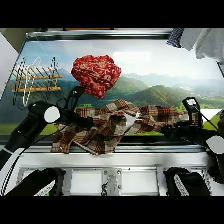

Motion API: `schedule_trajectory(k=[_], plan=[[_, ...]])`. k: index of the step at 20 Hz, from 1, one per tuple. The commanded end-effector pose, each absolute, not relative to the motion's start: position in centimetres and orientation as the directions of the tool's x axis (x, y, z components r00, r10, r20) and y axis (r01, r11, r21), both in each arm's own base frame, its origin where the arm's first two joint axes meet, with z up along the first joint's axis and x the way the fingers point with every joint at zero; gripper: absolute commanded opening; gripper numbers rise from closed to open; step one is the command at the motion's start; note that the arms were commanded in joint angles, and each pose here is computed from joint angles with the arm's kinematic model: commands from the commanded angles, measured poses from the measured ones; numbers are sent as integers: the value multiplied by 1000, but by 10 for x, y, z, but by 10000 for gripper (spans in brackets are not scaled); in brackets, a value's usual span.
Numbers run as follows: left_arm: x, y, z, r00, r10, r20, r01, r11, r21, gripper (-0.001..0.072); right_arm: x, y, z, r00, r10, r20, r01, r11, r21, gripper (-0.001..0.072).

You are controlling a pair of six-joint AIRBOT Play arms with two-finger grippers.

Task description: Fold the clothes and pants, and hang the long-sleeved shirts on hangers.

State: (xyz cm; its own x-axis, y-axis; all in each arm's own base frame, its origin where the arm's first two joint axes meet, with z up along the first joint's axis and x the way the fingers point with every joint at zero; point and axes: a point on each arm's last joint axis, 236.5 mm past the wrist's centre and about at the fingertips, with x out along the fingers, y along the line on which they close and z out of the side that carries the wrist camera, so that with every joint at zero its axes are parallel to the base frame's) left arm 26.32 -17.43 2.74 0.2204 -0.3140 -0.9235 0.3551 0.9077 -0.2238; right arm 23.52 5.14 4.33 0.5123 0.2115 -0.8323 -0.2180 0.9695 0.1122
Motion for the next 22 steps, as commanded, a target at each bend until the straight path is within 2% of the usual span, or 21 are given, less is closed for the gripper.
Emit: schedule_trajectory(k=[1,4,9,13,17,20,22], plan=[[289,-176,88,361,-366,-858,303,916,-263,695,240,49,75,569,204,-797,-222,971,90,631],[312,-198,141,434,-415,-799,360,894,-269,695,250,49,108,634,202,-747,-217,973,78,631],[314,-270,154,354,-459,-815,506,827,-245,694,253,46,117,654,192,-732,-156,981,118,631],[282,-311,107,235,-313,-920,585,801,-123,694,255,25,114,660,104,-744,-30,993,112,631],[233,-356,65,229,-192,-954,712,702,30,695,255,1,113,663,3,-749,114,988,105,631],[201,-379,41,188,-163,-969,774,632,44,695,254,1,111,654,2,-757,125,986,111,633],[193,-384,34,175,-154,-973,777,628,40,695,251,1,107,641,1,-768,127,986,108,633]])
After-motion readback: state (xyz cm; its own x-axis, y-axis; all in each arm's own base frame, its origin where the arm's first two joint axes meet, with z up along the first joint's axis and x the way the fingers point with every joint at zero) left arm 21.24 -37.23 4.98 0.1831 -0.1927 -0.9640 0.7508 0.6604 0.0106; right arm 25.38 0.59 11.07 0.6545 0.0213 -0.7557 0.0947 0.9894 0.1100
